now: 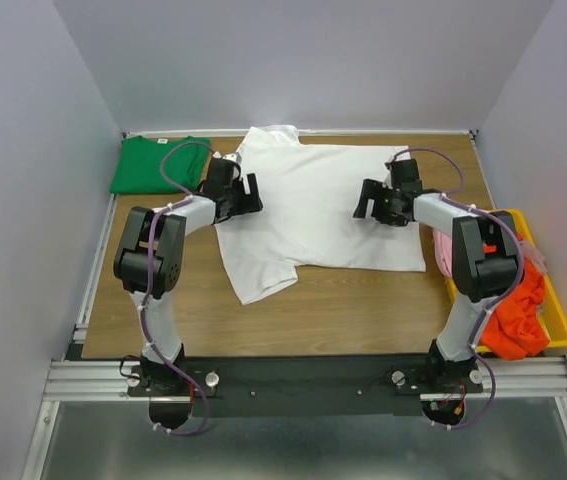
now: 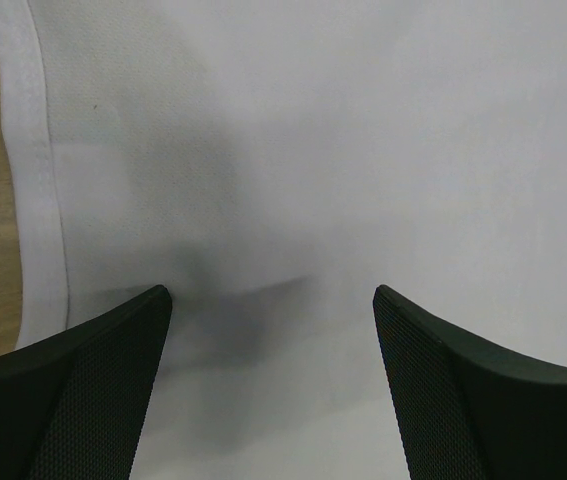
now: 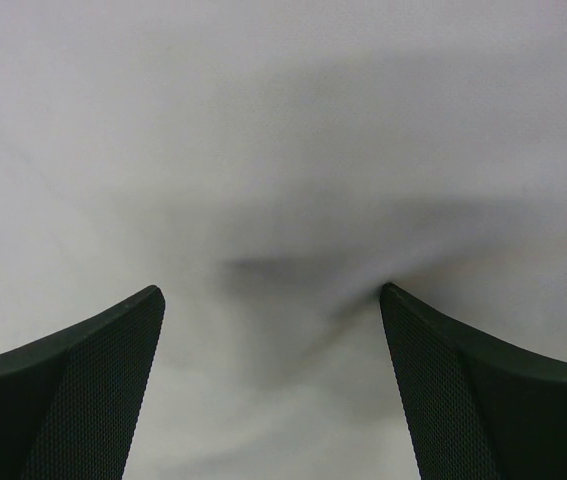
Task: Fold and stack the t-shirts
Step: Flatten the tshirt out
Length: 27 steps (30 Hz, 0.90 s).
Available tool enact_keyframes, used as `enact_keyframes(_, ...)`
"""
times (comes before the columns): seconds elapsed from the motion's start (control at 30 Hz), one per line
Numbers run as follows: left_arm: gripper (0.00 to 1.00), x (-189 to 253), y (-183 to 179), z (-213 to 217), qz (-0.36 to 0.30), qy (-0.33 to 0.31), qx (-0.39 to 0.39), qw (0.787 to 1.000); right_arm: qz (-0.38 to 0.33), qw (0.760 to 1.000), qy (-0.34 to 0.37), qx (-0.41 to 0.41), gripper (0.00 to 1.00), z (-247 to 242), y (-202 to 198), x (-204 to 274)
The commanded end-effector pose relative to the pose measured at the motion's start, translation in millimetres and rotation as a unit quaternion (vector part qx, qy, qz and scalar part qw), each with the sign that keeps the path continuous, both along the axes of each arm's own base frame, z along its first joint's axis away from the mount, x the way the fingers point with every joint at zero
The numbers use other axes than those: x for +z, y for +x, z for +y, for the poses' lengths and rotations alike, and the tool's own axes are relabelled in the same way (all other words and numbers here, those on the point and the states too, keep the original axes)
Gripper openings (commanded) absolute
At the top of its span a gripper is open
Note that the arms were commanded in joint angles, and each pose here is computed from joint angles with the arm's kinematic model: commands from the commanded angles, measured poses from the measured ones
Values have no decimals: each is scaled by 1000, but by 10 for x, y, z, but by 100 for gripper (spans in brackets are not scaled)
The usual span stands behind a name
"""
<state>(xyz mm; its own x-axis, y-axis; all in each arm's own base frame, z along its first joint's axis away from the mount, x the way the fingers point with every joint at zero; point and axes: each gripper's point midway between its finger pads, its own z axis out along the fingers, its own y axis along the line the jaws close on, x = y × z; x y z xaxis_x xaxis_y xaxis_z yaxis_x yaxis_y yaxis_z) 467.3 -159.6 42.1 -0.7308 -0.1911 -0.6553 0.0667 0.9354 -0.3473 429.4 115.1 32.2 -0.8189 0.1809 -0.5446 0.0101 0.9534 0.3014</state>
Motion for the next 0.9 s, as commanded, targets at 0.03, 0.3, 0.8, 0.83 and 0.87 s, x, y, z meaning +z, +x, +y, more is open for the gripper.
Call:
enact_keyframes(0.03, 90, -170, -10, 66, 33, -9, -6, 999, 67, 998, 12, 5, 95, 95, -139, -360)
enact_keyframes(0.3, 90, -72, 127, 123, 20, -11, 1, 1000, 70, 997, 24, 11, 95, 165, -31, -398)
enact_keyframes(0.8, 87, 774, -621, 329, -59, 155, 119, 979, -31, 997, 50, 42, 95, 328, 45, 544)
enact_keyframes(0.83, 86, 739, -800, 405, -55, 161, 130, 977, -40, 997, 48, 39, 95, 311, 37, 625)
enact_keyframes(0.87, 84, 697, -931, 370, -46, 152, 137, 978, -65, 996, 44, 34, 95, 271, 13, 827)
